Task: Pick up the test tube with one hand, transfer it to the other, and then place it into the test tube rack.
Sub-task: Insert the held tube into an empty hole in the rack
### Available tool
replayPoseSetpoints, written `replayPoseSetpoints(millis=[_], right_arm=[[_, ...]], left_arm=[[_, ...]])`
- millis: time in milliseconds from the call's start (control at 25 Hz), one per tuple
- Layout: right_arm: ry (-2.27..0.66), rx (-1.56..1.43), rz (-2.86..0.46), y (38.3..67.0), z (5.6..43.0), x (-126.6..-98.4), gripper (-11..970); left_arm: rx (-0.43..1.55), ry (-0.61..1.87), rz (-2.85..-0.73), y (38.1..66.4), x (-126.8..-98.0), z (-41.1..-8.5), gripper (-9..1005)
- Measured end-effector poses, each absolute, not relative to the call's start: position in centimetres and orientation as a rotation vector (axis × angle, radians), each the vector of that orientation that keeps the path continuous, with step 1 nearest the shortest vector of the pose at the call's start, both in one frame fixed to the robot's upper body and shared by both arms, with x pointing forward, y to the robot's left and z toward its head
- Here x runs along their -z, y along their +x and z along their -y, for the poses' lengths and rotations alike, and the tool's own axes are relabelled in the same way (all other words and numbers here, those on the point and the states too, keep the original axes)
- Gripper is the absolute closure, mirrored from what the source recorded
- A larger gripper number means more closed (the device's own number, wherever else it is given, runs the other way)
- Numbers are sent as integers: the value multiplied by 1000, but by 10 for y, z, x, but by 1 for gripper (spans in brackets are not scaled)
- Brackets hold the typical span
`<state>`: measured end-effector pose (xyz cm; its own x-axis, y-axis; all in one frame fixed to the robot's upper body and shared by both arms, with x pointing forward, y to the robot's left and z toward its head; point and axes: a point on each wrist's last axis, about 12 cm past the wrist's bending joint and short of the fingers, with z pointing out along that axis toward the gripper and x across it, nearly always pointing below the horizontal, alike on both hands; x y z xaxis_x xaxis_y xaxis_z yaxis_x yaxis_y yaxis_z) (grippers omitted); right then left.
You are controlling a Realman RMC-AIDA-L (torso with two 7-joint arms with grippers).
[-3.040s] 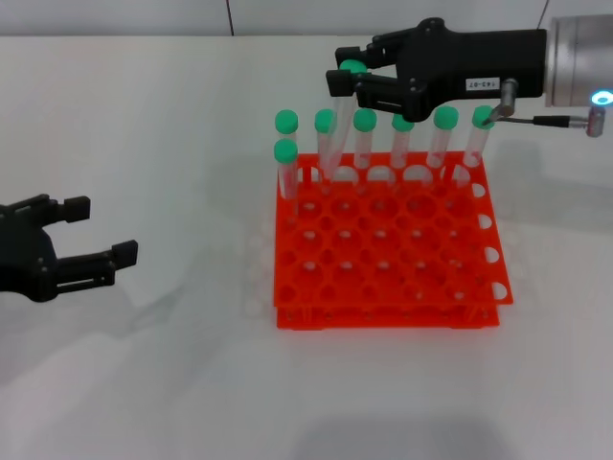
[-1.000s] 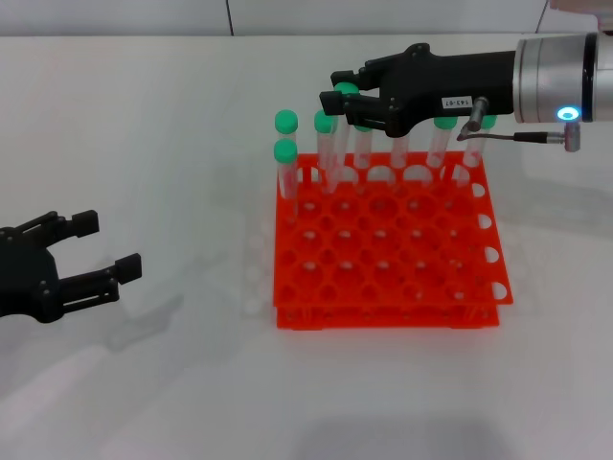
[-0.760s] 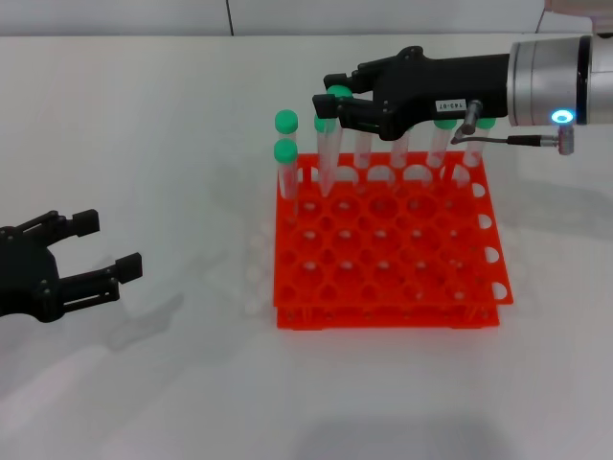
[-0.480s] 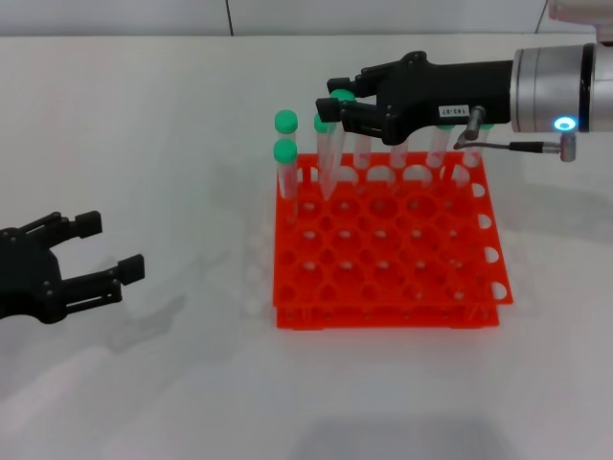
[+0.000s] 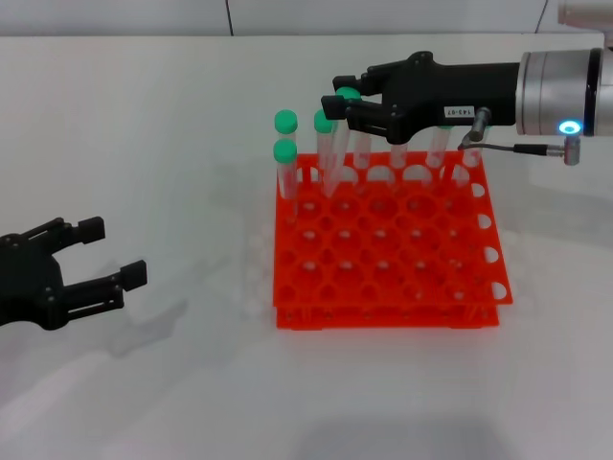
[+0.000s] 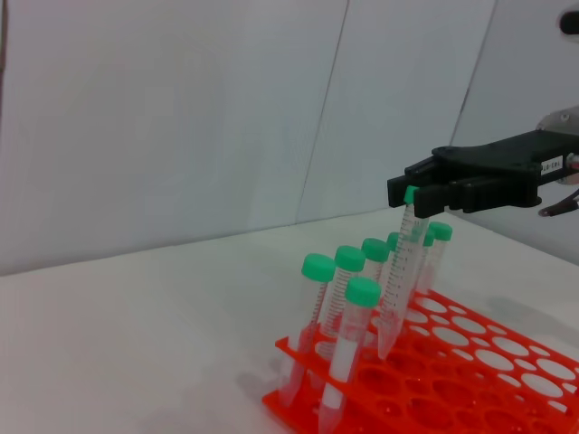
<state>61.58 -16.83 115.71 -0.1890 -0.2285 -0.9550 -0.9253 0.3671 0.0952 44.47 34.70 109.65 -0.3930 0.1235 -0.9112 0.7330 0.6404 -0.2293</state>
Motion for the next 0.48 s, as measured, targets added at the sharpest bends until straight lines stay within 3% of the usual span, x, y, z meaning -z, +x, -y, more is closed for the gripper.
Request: replayPoseSetpoints(millis=[480], right_arm=[[-1021,-898,-1636,615,169,-1155,663]], left_arm=[[789,676,-1883,446,-1094,-347,117]])
